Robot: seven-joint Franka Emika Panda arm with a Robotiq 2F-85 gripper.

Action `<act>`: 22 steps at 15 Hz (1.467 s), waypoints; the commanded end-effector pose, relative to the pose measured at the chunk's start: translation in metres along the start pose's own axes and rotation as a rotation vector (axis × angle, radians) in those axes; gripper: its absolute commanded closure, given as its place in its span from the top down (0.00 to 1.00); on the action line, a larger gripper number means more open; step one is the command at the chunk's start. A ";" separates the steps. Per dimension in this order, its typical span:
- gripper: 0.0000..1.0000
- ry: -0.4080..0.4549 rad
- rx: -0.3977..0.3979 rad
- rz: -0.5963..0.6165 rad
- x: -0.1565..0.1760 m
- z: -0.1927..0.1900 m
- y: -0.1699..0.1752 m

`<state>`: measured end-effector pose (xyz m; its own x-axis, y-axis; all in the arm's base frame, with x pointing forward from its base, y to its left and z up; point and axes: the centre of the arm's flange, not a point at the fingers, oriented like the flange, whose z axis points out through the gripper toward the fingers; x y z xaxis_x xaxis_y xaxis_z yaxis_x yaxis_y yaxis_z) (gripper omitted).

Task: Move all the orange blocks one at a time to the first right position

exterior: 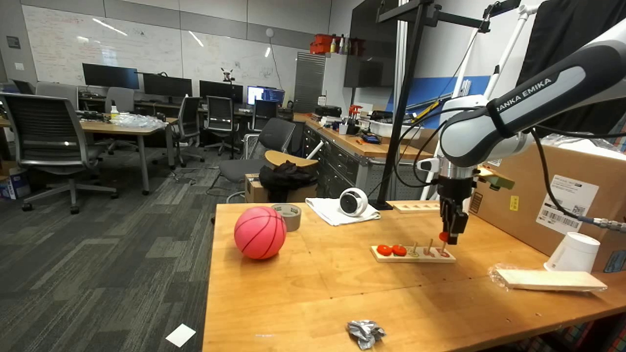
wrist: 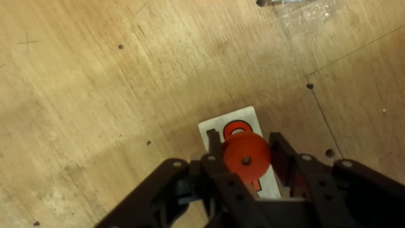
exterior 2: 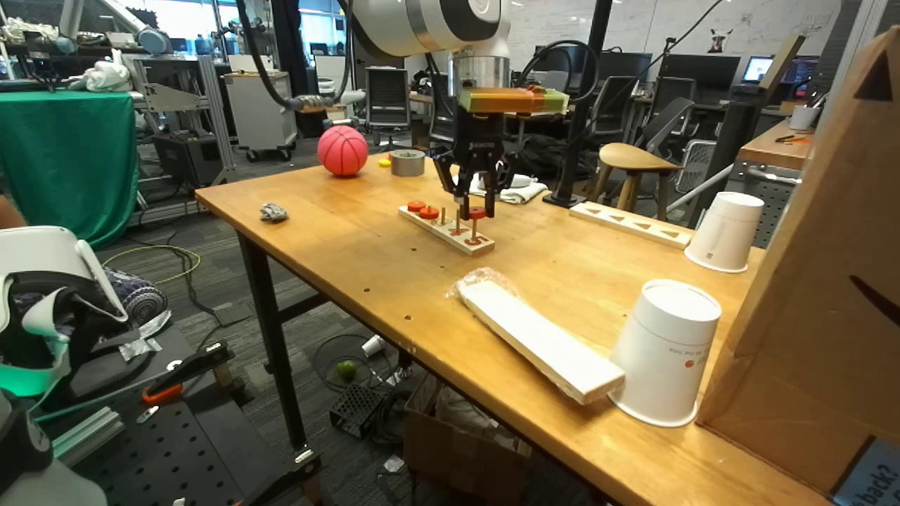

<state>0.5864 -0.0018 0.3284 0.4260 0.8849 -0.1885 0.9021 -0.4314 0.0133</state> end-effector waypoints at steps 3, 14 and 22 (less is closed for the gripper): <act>0.81 0.027 -0.025 -0.024 0.004 -0.007 0.000; 1.00 0.212 -0.158 -0.382 0.104 -0.047 -0.057; 1.00 0.194 -0.079 -0.369 0.105 -0.014 -0.046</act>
<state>0.5827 0.1228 0.3255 0.0673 0.9973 -0.0278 0.9955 -0.0653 0.0693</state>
